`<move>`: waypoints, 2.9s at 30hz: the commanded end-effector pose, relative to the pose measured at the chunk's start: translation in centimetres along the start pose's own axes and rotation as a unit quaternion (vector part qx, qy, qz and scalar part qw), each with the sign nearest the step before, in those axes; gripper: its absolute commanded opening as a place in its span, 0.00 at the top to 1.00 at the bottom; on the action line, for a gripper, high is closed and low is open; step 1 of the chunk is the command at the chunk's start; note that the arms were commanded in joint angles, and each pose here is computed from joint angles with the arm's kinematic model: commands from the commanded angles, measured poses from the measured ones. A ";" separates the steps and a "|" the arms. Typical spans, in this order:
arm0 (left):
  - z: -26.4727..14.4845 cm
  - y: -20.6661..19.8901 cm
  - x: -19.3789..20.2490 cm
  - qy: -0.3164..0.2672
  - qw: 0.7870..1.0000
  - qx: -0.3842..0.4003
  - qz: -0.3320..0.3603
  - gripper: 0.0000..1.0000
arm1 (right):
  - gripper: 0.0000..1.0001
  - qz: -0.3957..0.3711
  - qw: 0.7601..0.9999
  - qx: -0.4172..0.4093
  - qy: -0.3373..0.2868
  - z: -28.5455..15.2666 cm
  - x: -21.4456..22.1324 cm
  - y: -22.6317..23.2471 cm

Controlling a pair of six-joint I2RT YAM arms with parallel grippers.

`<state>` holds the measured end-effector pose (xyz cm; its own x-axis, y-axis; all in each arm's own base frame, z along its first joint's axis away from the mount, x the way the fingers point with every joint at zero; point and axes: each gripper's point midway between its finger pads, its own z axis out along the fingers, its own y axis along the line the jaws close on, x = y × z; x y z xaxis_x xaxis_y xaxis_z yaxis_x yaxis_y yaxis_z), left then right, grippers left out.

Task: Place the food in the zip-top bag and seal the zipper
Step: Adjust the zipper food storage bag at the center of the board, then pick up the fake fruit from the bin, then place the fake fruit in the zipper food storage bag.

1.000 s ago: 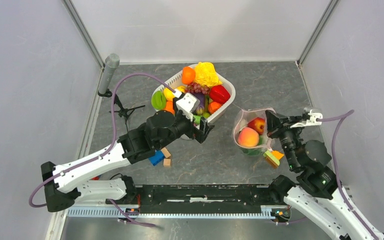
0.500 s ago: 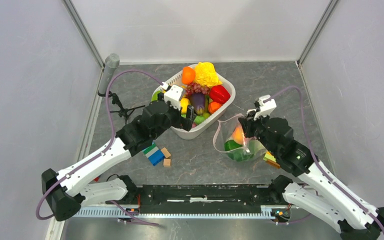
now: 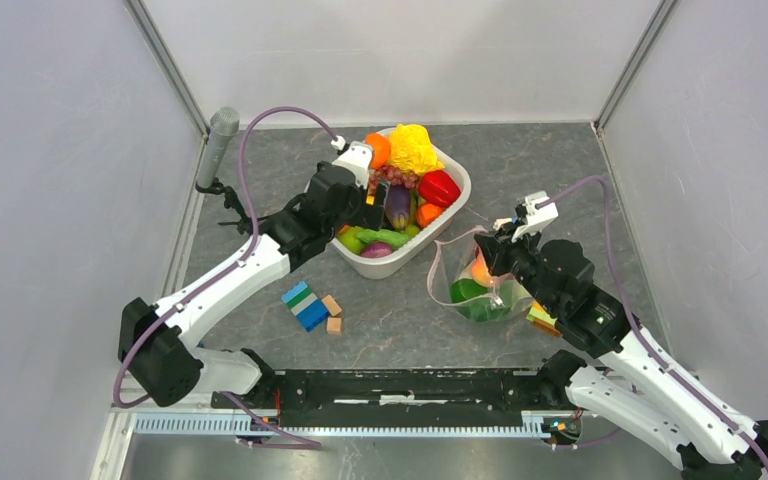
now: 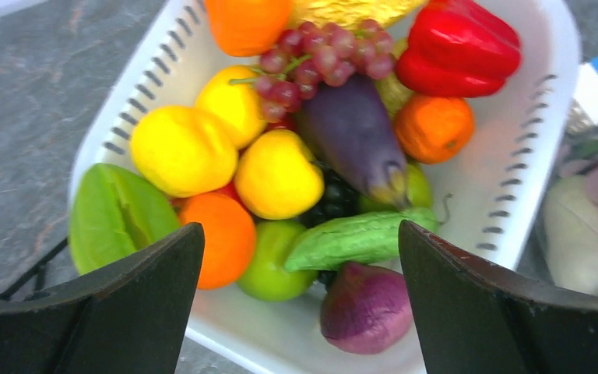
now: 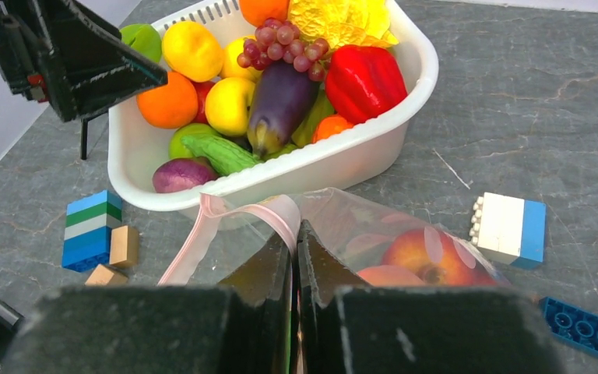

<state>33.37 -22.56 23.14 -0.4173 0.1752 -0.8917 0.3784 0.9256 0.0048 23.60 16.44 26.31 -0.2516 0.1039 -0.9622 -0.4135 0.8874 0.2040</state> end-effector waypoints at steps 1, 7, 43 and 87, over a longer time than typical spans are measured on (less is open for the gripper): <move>-0.3 3.4 -2.5 -0.032 0.995 -0.086 0.030 0.00 | 0.90 0.020 0.999 -0.021 -0.022 0.0 -0.8 0.9; -0.8 7.1 -1.8 -0.035 0.981 -0.187 0.040 0.00 | 0.90 0.025 0.999 -0.032 -0.020 0.1 -0.5 1.2; 3.3 11.5 5.3 0.078 0.976 -0.201 0.003 0.44 | 0.90 0.034 0.998 -0.051 -0.011 0.3 0.5 1.9; -8.0 -19.5 1.6 -0.025 0.938 0.344 0.012 0.57 | 0.90 0.055 0.993 -0.098 -0.034 0.2 -1.9 4.0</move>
<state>16.72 -36.14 22.77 -0.4381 0.2271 -0.8698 0.8401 0.4478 -0.3062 22.86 19.77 24.32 -0.3300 0.1437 -0.9330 -0.5124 0.8028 0.3049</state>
